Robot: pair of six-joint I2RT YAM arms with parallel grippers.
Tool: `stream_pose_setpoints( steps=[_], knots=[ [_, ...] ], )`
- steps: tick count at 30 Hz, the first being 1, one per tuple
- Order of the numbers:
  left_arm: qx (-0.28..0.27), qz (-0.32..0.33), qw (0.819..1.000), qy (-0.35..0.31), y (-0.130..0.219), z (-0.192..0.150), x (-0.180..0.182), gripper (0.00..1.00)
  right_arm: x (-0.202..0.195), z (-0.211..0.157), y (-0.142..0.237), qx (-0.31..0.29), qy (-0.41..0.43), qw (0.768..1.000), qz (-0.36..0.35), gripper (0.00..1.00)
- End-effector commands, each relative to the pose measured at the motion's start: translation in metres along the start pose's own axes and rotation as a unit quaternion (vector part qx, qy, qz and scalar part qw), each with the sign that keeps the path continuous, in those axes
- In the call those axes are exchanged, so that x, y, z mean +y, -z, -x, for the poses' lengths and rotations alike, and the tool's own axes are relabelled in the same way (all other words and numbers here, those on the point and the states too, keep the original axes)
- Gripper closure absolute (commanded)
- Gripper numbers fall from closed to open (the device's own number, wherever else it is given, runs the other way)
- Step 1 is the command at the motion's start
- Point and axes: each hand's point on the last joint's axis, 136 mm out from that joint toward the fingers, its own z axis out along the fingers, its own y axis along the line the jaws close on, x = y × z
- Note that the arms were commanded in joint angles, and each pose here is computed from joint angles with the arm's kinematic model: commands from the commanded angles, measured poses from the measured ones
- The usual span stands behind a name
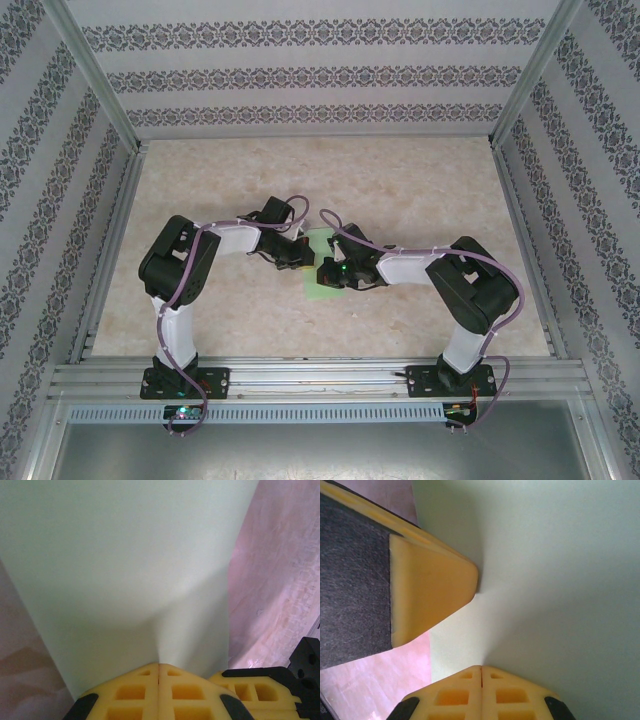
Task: Fold a paper plane with a square sheet of paper (fold left side to right side)
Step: First fold the square sheet of paper in half at the center of the table.
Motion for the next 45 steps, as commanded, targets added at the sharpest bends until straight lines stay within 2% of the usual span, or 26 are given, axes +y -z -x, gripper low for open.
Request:
stream_pose_setpoints(
  steps=[1, 20, 45],
  knots=[
    [-0.048, 0.056, 0.997, 0.005, 0.002, 0.024, 0.041, 0.99, -0.069, -0.041, -0.003, 0.063, -0.035, 0.990, -0.121, 1.00],
    [-0.087, 0.071, 0.994, 0.001, 0.015, 0.078, 0.052, 0.99, -0.058, -0.047, -0.007, 0.090, -0.034, 0.991, -0.090, 1.00],
    [-0.125, 0.079, 0.989, 0.012, 0.036, 0.137, 0.077, 0.95, -0.053, -0.052, -0.011, 0.086, -0.054, 0.992, -0.077, 1.00]
  ],
)
